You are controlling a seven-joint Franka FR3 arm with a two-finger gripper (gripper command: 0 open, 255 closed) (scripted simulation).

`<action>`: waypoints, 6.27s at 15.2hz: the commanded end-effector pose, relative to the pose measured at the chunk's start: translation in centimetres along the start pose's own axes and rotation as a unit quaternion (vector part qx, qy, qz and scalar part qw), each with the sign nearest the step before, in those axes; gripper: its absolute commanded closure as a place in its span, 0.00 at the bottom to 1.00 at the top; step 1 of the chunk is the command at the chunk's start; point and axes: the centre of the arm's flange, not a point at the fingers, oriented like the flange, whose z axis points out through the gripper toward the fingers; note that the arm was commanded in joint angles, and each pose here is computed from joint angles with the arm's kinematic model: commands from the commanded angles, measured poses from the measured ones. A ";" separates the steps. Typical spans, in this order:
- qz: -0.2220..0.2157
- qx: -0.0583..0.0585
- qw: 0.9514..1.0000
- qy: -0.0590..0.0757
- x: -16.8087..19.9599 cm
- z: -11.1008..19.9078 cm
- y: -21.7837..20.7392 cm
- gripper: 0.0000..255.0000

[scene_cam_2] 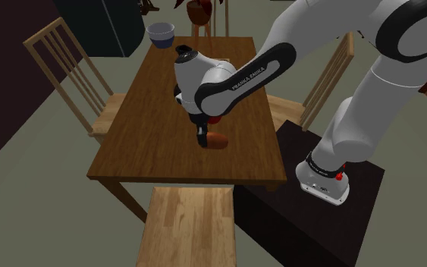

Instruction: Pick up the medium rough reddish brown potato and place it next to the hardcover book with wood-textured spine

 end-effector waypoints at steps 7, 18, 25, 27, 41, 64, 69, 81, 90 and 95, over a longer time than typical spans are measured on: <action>0.000 0.000 1.000 -0.001 -0.2 -1.5 -0.1 1.00; 0.000 0.000 1.000 -0.001 -0.9 -7.3 -0.5 1.00; 0.000 0.000 1.000 -0.001 -1.4 -10.9 -0.7 1.00; 0.000 0.000 1.000 -0.001 -1.5 -12.0 -0.8 1.00; 0.000 0.000 1.000 -0.001 -6.8 -13.9 11.3 1.00; 0.000 0.000 1.000 -0.001 -18.5 -14.4 39.3 1.00; 0.000 0.000 1.000 -0.001 -21.1 -14.5 45.4 1.00; 0.000 0.000 1.000 -0.001 -22.2 -9.9 49.8 1.00; 0.000 0.000 1.000 -0.001 -21.6 -5.2 50.1 1.00; 0.000 0.000 1.000 -0.001 -21.3 -2.5 50.2 1.00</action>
